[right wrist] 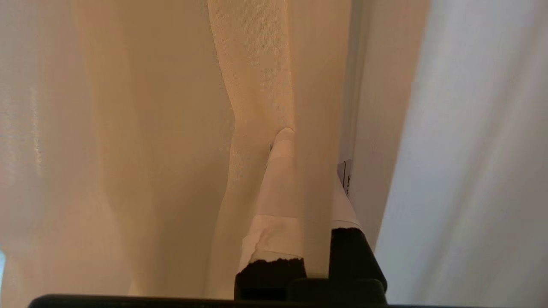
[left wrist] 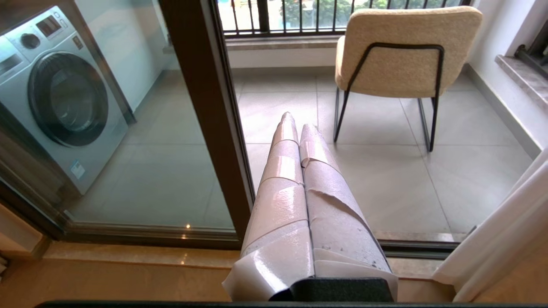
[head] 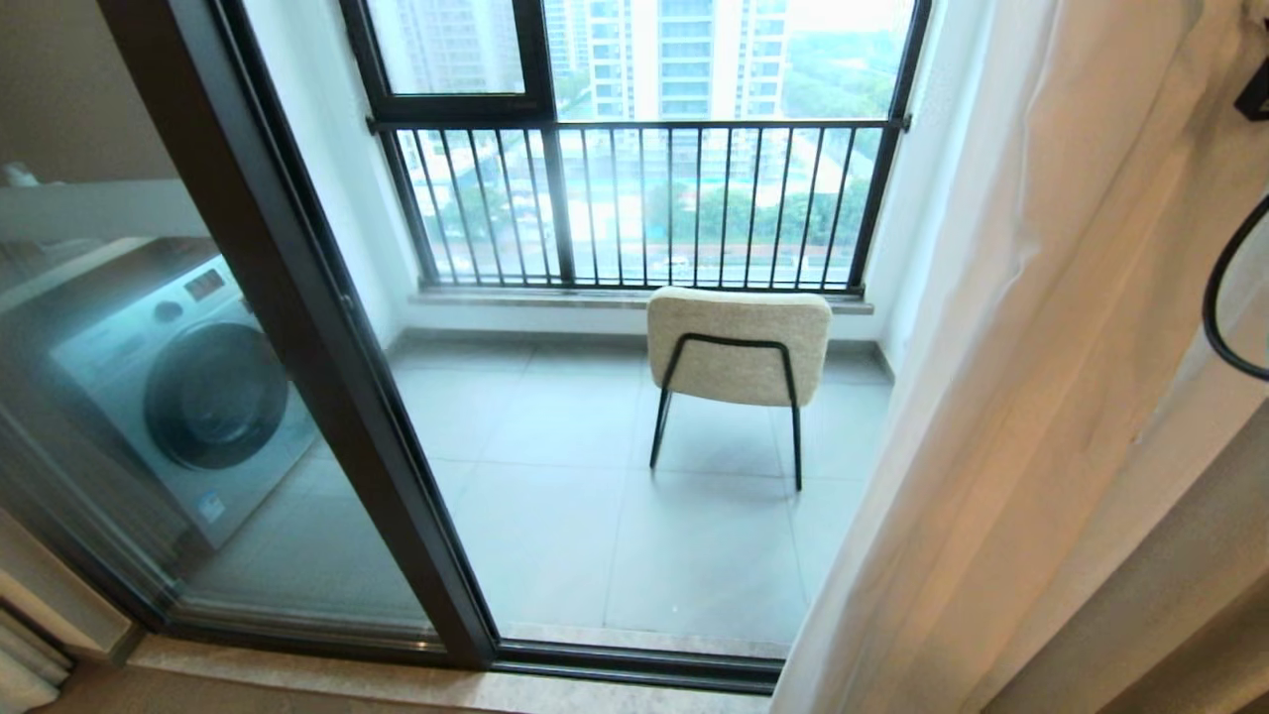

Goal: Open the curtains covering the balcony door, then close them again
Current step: Pull the inner curtains open on both sides

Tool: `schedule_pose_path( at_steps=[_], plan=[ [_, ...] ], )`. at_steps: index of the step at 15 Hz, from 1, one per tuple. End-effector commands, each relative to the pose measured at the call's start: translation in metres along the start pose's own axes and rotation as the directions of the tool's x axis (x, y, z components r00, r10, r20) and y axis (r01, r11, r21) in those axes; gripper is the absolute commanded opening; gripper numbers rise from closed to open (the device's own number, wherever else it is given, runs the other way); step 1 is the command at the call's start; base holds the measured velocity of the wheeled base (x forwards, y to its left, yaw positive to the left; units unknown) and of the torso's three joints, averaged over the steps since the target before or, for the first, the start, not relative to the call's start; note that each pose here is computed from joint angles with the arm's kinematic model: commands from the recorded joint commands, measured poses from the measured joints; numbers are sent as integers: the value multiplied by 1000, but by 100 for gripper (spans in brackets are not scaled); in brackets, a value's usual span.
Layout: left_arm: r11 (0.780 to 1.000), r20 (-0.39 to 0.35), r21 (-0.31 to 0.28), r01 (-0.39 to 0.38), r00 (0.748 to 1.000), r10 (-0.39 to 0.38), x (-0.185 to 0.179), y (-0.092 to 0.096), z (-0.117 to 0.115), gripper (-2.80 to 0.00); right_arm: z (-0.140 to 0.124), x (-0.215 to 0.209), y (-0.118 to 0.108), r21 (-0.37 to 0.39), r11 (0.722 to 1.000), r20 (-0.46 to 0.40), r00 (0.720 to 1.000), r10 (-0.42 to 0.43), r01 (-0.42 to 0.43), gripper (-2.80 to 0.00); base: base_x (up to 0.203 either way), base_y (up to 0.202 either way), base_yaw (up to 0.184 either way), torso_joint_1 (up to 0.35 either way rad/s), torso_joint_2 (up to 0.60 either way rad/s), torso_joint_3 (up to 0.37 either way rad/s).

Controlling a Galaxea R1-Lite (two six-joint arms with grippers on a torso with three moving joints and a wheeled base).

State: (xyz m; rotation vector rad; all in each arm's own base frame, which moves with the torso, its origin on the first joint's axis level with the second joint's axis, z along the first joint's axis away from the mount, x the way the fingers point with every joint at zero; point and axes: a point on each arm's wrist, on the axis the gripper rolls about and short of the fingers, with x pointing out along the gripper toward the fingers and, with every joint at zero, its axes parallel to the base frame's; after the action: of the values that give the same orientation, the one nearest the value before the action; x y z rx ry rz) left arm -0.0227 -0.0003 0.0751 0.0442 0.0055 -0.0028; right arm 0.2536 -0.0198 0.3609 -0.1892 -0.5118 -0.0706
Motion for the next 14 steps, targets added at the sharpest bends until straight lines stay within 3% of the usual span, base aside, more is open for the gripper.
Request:
schedule_pose_path(
  at_steps=[1, 8, 14],
  plan=[
    [1000, -2, 0, -1, 1000, 1, 0, 0, 0, -280, 0, 0, 0, -2, 1000, 4, 1000, 1, -1, -280, 0, -186, -1, -2, -2, 2],
    [1000, -1, -1, -1, 1000, 1, 0, 0, 0, -280, 1, 1, 0, 0, 1000, 6, 1000, 1, -1, -280, 0, -177, -1, 1, 2, 4],
    [1000, -1, -1, 0, 1000, 0, 0, 0, 0, -280, -1, 0, 1, -1, 1000, 2, 1000, 4, -4, -280, 0, -12, 0, 1, 0, -1]
  ],
)
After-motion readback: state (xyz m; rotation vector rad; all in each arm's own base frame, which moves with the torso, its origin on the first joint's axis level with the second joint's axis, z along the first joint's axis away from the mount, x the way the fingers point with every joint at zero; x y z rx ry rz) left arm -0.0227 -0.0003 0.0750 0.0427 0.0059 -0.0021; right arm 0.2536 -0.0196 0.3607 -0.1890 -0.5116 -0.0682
